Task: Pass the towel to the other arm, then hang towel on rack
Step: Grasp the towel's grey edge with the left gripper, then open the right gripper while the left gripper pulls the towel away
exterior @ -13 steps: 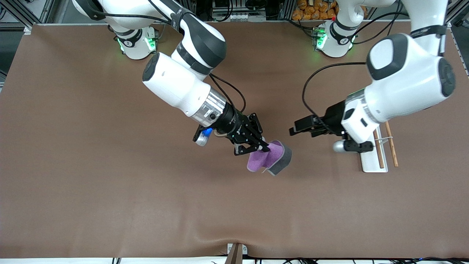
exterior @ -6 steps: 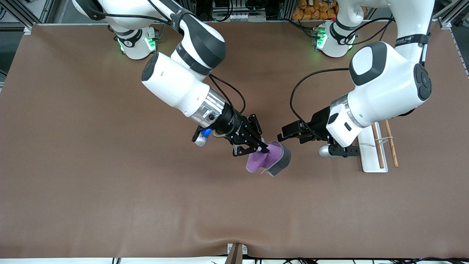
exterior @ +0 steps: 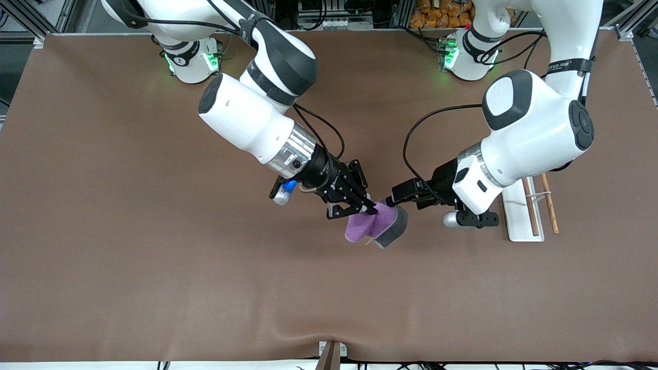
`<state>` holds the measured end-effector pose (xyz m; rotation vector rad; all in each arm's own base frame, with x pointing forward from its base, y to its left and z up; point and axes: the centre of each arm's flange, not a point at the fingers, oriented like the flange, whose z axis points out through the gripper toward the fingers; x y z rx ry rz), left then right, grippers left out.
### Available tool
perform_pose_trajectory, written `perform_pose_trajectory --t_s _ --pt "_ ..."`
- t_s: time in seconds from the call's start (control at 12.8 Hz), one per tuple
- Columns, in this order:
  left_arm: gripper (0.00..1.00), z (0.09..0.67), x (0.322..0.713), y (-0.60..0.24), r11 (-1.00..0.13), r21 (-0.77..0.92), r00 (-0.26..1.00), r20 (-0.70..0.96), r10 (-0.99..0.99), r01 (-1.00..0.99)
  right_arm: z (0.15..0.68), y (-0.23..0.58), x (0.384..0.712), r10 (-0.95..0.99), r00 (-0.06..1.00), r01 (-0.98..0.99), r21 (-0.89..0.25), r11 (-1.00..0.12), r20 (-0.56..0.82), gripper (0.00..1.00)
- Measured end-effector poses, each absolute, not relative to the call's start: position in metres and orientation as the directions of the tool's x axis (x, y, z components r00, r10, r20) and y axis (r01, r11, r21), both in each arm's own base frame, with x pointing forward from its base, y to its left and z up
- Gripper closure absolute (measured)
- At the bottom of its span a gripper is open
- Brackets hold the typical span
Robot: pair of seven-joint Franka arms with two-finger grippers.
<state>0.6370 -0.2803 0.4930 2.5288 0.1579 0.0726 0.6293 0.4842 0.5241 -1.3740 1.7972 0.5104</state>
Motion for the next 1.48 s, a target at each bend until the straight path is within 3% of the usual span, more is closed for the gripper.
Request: perform_pose_trajectory --t_s 0.16,0.23,0.31,0.47,0.55,0.7,0.93,1.17,1.48 --pt "0.18 0.498 0.638 -0.28 -0.812 0.576 0.991 0.025 0.13 0.092 0.524 0.484 0.629 -0.61 -0.09 -0.933 -0.148 0.329 -0.787 0.98" --pt "0.27 0.499 0.638 -0.281 -0.812 0.577 0.991 0.027 0.13 0.091 0.524 0.484 0.629 -0.61 -0.09 -0.933 -0.148 0.329 -0.787 0.98" --pt "0.28 0.5 0.638 -0.281 -0.812 0.577 0.991 0.028 0.13 0.09 0.524 0.484 0.629 -0.61 -0.09 -0.933 -0.148 0.329 -0.787 0.98" --pt "0.48 0.5 0.638 -0.281 -0.811 0.578 0.991 0.029 0.13 0.089 0.524 0.484 0.629 -0.61 -0.09 -0.933 -0.148 0.329 -0.787 0.98" --pt "0.48 0.5 0.638 -0.281 -0.811 0.578 0.991 0.029 0.13 0.089 0.524 0.484 0.629 -0.61 -0.09 -0.932 -0.148 0.33 -0.787 0.98" --pt "0.64 0.501 0.638 -0.282 -0.811 0.578 0.991 0.03 0.128 0.087 0.524 0.484 0.63 -0.61 -0.09 -0.932 -0.148 0.33 -0.787 0.98" --pt "0.73 0.501 0.637 -0.284 -0.811 0.578 0.992 0.03 0.125 0.084 0.524 0.484 0.63 -0.61 -0.09 -0.932 -0.149 0.331 -0.787 0.98" --pt "0.98 0.504 0.638 -0.284 -0.81 0.58 0.992 0.035 0.124 0.081 0.525 0.483 0.631 -0.61 -0.09 -0.931 -0.151 0.333 -0.787 0.98" --pt "0.98 0.508 0.638 -0.284 -0.82 0.57 0.992 0.058 0.112 0.059 0.525 0.482 0.631 -0.61 -0.09 -0.93 -0.152 0.334 -0.787 0.98"
